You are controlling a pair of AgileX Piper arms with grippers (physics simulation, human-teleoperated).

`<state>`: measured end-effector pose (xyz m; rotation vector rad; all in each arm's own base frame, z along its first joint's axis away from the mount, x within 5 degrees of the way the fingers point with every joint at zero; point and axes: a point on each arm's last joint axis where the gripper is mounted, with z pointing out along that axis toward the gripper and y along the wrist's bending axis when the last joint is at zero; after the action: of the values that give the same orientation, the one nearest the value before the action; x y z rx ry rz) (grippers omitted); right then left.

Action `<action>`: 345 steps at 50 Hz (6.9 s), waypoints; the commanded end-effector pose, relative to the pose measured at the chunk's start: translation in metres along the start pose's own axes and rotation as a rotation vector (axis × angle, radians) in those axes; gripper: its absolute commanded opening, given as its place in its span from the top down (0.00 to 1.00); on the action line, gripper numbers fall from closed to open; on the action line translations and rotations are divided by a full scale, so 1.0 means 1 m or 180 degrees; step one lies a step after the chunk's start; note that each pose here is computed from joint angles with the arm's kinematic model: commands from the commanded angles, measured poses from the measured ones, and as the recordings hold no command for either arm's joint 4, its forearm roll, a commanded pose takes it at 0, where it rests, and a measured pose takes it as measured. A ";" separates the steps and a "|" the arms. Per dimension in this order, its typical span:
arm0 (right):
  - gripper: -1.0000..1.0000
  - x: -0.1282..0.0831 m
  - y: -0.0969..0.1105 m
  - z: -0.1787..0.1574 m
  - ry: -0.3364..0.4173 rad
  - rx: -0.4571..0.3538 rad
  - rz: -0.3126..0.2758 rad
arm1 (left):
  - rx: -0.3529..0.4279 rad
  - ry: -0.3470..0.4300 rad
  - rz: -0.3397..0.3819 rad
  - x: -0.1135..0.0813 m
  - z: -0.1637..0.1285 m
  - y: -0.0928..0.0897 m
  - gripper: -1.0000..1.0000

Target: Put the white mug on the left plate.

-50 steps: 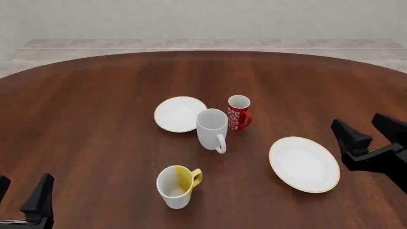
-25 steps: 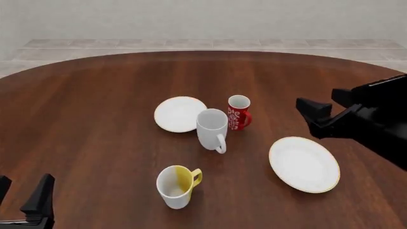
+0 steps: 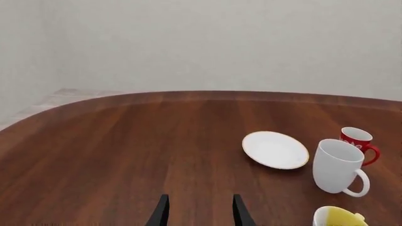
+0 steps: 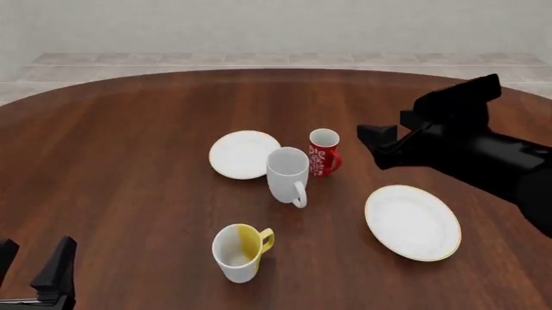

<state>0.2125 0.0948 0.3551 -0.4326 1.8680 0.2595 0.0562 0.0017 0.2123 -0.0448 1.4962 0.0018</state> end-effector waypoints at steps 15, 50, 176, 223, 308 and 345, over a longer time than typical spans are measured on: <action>0.00 0.000 0.013 0.053 0.0142 -0.0145 0.0047 | 0.0030 0.0022 -0.0023 0.001 0.000 -0.001 0.00; 0.00 0.026 0.046 0.095 0.0163 -0.0425 0.0273 | 0.0010 0.0065 -0.0062 0.002 0.000 0.000 0.00; 0.00 0.151 0.058 0.189 0.0893 -0.0366 0.0334 | 0.0041 0.0134 -0.0106 0.004 0.000 -0.001 0.00; 1.00 0.151 0.037 0.178 0.0786 -0.0268 0.0003 | 0.0028 0.0150 -0.0118 0.004 0.001 -0.001 0.00; 1.00 -0.003 0.077 0.200 0.0659 -0.0513 0.0081 | -0.0007 0.0171 -0.0072 0.005 0.000 0.000 0.00; 1.00 0.008 0.072 0.276 0.0760 -0.0410 0.0060 | -0.0054 0.0242 -0.0083 0.007 0.001 0.001 0.00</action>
<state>0.4032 0.2601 0.2638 -0.5793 2.0915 0.3501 0.0575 0.0024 0.2060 -0.0775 1.5653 -0.0124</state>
